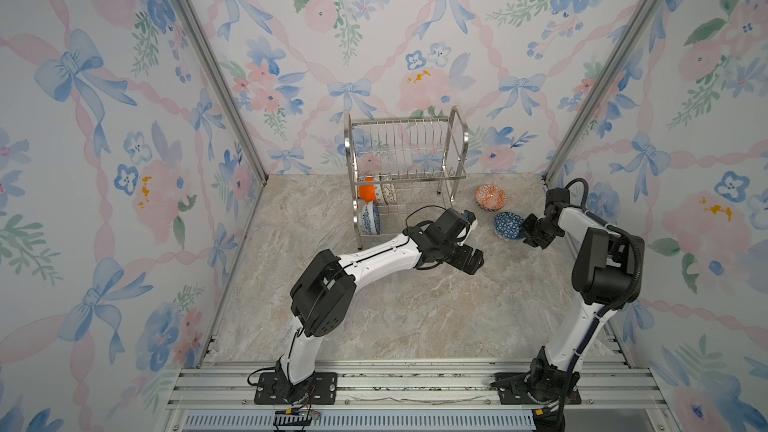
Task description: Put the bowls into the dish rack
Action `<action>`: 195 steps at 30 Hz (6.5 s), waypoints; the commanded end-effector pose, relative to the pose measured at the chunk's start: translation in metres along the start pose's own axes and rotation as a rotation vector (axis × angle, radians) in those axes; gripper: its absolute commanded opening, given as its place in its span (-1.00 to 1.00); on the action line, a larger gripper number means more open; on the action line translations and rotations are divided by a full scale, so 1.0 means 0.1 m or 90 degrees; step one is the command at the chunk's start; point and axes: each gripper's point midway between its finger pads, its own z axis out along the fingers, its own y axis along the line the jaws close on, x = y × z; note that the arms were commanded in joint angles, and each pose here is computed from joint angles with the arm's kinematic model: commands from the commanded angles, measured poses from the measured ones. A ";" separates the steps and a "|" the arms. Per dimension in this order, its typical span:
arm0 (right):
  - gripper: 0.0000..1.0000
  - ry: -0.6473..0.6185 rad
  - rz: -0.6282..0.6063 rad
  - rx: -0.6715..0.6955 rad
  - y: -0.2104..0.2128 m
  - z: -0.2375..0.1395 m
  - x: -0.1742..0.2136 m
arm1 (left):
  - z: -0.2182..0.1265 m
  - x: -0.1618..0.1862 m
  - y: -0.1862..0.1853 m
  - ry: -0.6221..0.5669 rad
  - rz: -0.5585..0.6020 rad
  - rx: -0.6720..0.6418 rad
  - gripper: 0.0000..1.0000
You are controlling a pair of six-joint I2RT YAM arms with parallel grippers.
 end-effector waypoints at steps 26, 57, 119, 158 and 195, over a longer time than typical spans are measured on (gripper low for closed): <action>-1.00 -0.002 -0.053 -0.003 0.08 -0.35 0.33 | -0.19 -0.06 0.05 -0.014 0.016 -0.030 0.96; -1.00 0.082 -0.340 -0.045 0.47 -0.66 2.53 | -1.01 0.59 0.51 -0.064 -0.157 -0.161 0.96; -0.45 0.133 -0.760 0.076 1.26 -0.54 3.71 | -1.96 0.96 1.27 -0.177 -0.291 -0.217 0.96; -1.00 0.054 -0.502 -0.413 2.56 -1.74 3.37 | -2.40 0.51 2.01 -0.245 -0.367 -0.233 0.96; -1.00 0.028 -0.325 -0.717 3.52 -1.48 3.05 | -2.31 0.40 2.29 -0.235 -0.369 -0.207 0.96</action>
